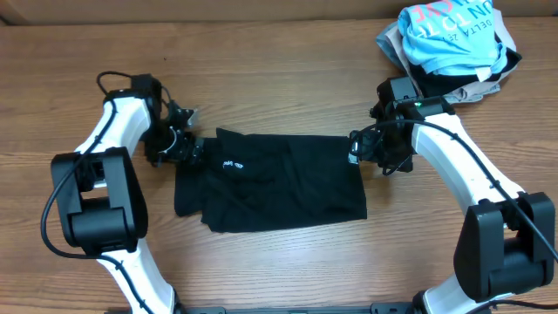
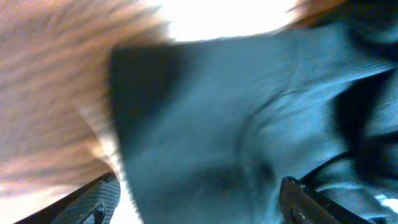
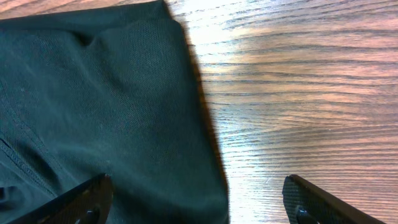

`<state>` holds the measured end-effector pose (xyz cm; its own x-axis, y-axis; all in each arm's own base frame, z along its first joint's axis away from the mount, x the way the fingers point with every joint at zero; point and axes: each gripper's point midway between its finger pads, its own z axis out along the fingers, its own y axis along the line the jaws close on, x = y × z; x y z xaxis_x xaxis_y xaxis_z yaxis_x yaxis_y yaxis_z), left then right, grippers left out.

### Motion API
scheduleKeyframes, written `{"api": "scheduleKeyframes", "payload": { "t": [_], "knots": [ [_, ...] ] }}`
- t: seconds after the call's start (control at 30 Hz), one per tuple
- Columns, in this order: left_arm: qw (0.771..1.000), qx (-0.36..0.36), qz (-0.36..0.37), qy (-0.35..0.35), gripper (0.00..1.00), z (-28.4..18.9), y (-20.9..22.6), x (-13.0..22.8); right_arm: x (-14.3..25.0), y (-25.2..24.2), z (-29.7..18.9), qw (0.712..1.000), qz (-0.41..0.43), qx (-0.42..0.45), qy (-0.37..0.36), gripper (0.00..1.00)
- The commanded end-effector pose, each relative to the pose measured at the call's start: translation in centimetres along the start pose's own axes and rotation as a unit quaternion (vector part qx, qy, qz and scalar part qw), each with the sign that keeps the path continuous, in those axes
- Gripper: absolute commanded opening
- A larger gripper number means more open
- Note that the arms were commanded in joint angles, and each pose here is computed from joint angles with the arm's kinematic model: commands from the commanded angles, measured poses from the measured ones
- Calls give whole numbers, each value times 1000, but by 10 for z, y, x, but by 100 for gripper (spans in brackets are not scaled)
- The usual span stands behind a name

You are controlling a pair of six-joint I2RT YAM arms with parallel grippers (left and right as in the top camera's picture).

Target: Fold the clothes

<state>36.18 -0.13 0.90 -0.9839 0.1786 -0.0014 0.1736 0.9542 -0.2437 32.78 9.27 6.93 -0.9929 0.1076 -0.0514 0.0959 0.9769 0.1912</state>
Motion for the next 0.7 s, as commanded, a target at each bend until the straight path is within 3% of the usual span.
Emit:
{"api": "scheduleKeyframes", "payload": {
  "t": [0.0, 0.37, 0.67],
  "knots": [
    [999, -28, -35, 10, 86, -7, 10, 11, -3, 0, -9, 1000, 2, 0, -17, 91],
    [992, -31, -114, 46, 83, -11, 0, 37, -3, 0, -9, 1000, 1, 0, -16, 91],
    [994, -26, -100, 39, 77, 16, -3, 43, -2, 0, -9, 1000, 2, 1, -15, 91]
  ]
}}
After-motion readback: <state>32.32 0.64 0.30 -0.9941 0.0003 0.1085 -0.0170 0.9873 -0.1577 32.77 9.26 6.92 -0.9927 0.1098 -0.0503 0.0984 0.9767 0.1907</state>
